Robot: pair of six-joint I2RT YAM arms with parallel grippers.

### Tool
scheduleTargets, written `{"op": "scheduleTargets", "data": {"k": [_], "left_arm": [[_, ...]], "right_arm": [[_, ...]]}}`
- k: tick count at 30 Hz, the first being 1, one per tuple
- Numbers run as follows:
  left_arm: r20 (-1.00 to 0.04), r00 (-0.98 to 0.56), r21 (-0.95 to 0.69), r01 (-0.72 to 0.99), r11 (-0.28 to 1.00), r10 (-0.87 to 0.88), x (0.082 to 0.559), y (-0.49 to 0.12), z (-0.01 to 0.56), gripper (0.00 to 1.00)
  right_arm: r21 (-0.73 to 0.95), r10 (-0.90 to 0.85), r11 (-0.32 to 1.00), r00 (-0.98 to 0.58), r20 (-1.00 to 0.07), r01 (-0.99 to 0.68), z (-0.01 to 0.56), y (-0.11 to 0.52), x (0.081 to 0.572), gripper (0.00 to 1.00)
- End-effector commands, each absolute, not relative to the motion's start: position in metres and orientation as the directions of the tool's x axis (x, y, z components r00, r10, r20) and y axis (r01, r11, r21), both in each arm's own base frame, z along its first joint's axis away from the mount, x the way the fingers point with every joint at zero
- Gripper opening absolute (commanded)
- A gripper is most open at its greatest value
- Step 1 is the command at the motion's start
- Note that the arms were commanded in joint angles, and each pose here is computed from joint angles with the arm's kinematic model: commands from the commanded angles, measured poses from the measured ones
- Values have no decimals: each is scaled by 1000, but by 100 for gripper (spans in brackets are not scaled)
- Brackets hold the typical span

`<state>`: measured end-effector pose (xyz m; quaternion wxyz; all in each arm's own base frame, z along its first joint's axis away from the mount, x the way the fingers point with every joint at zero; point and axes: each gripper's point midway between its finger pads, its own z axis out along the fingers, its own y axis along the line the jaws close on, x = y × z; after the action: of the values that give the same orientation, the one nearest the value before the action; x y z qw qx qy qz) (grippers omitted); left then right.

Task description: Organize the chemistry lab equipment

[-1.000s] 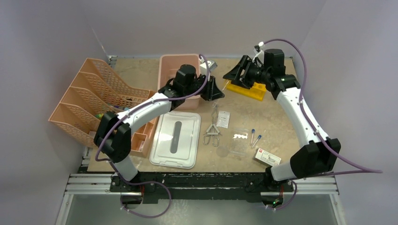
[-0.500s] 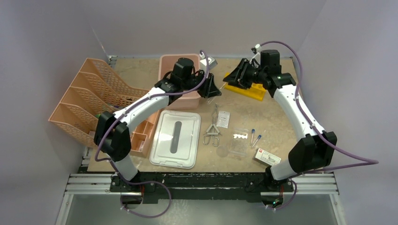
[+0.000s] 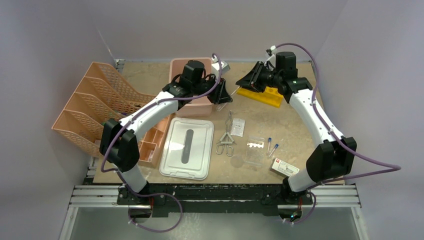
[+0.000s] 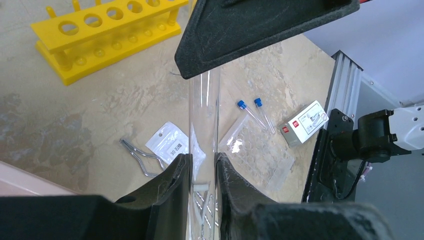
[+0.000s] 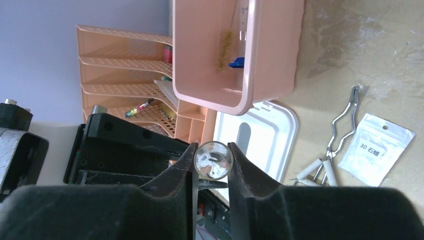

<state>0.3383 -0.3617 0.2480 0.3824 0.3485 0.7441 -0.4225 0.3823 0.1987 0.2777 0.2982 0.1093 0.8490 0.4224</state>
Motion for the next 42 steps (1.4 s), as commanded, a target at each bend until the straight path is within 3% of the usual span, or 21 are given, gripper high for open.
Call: {"op": "scheduleTargets", "data": {"k": [1, 3, 9, 11, 18, 26, 42], "left_arm": [[-910, -381, -301, 878, 373, 163, 344, -363, 273, 0], [-915, -372, -291, 878, 381, 159, 344, -362, 275, 0], [-913, -399, -296, 792, 535, 86, 370, -344, 281, 51], [-906, -422, -322, 742, 587, 36, 383, -331, 285, 58], [-875, -464, -409, 554, 725, -139, 415, -273, 303, 61], [-853, -471, -421, 362, 832, -226, 412, -235, 295, 60], [-849, -466, -433, 343, 834, -249, 402, -228, 298, 59]], "right_arm": [[802, 462, 587, -768, -443, -110, 297, 200, 389, 17], [793, 466, 600, -759, -454, -105, 298, 197, 391, 15], [669, 454, 732, -641, -619, -127, 311, 170, 407, 14], [587, 421, 800, -580, -697, -124, 317, 154, 416, 14], [234, 204, 971, -318, -926, -57, 353, 97, 462, 15], [-93, -99, 995, -174, -980, -42, 345, 102, 488, 15], [-4, -31, 991, -191, -981, -137, 284, 140, 524, 14]]}}
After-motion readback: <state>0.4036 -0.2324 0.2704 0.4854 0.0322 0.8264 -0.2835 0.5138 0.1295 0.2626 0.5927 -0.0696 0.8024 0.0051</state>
